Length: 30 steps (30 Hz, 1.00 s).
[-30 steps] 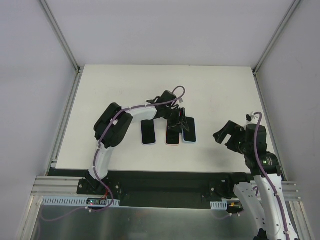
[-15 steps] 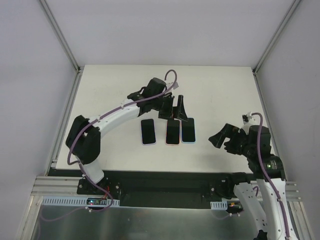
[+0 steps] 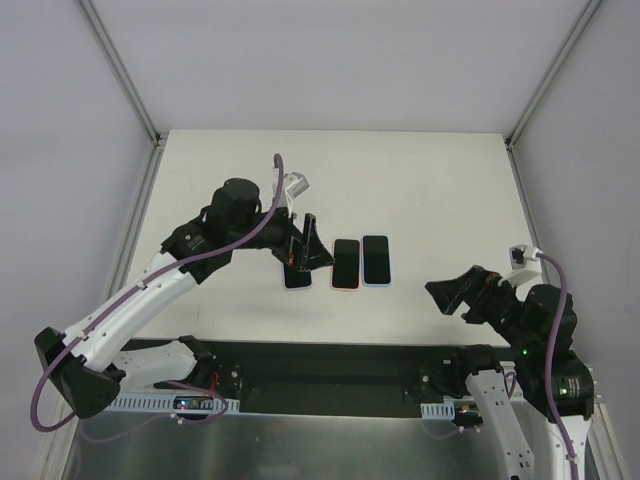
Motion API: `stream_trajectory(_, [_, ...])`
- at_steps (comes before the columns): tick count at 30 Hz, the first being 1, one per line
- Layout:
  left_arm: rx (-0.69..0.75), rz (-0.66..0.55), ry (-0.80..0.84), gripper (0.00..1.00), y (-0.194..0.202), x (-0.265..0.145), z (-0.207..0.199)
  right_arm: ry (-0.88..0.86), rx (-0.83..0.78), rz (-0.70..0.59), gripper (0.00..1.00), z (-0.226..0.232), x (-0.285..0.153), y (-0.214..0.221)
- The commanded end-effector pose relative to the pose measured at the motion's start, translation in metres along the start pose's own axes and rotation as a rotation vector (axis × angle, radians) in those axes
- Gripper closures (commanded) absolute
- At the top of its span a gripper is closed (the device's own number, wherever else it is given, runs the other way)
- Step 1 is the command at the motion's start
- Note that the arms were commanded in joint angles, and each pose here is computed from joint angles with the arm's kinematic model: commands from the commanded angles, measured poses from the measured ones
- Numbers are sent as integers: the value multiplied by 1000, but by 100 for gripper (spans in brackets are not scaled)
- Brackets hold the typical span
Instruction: Put the phone into the phone case
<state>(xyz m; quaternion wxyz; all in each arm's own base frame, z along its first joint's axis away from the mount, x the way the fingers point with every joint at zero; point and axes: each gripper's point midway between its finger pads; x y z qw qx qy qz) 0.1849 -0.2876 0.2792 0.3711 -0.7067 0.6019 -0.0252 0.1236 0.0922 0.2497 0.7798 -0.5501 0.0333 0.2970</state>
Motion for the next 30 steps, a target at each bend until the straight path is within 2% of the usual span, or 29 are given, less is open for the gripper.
stream_trajectory(1, [48,-51,-13,1,8,-13,7,-25,28,-29,4,8,-10,0])
stream_trajectory(6, [83,-100,22,1,8,-21,2,-8,-2,-69,4,7,-19,-7])
stream_trajectory(15, [75,-127,70,1,11,-27,-6,1,11,-41,4,5,-18,0])
stream_trajectory(30, [98,-172,66,1,6,-35,-9,-8,-5,-55,4,7,-20,-2])
Point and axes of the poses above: each gripper's point midway between its finger pads, its own x axis out along the fingers, its own z axis along the line the jaws close on, y = z × x, and after that the axes turned 13 degrees about -x, right-handed
